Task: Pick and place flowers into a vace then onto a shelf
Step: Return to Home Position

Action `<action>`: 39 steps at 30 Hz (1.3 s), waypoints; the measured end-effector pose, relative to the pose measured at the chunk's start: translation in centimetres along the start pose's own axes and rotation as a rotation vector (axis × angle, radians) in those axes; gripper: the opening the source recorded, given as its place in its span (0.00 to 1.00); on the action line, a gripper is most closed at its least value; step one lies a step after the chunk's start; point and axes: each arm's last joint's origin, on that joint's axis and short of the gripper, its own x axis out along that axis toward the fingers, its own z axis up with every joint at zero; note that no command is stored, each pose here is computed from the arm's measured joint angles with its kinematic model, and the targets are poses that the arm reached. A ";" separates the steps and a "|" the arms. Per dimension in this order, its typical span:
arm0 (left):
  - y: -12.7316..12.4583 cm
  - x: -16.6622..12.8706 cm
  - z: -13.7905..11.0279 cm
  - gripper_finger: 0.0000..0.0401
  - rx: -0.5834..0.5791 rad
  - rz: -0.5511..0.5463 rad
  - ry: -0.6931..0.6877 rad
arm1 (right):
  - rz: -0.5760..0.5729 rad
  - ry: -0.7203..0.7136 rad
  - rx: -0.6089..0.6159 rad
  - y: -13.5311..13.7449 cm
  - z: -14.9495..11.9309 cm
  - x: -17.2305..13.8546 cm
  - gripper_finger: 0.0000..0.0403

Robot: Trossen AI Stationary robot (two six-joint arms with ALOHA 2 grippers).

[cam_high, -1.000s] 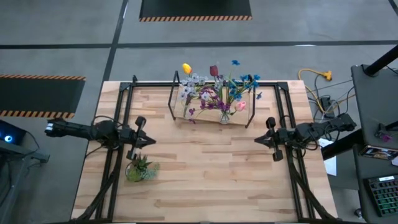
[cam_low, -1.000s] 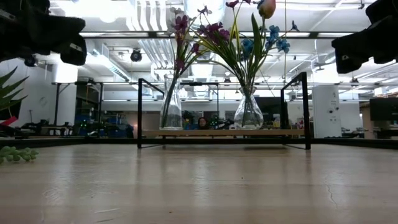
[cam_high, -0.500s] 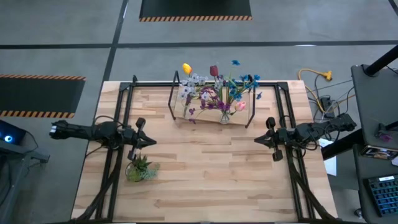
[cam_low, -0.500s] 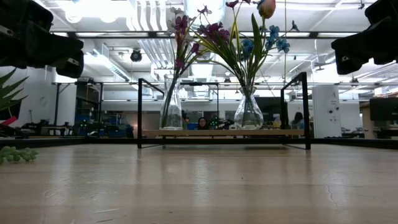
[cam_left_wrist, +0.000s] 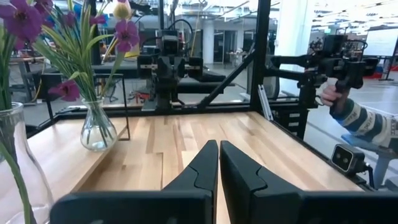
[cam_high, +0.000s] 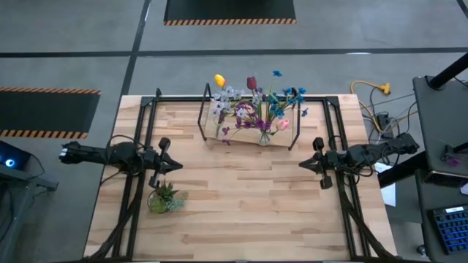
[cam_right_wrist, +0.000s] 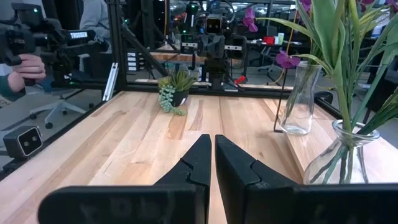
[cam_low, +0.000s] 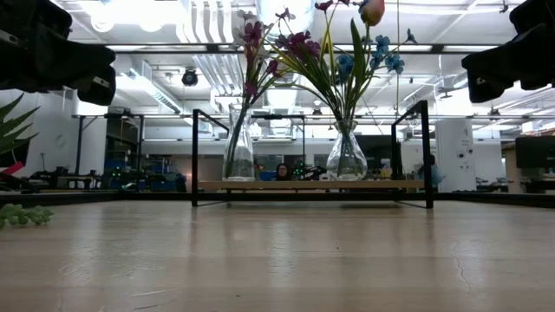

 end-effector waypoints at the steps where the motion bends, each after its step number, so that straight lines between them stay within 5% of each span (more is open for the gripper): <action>1: 0.0 0.0 0.0 0.00 0.000 0.000 0.005 | 0.000 0.000 0.001 0.0 0.0 0.0 0.03; 39: 0.1 1.0 -1.8 0.00 -0.004 0.004 0.195 | 0.002 -0.001 0.035 0.0 0.0 0.0 0.03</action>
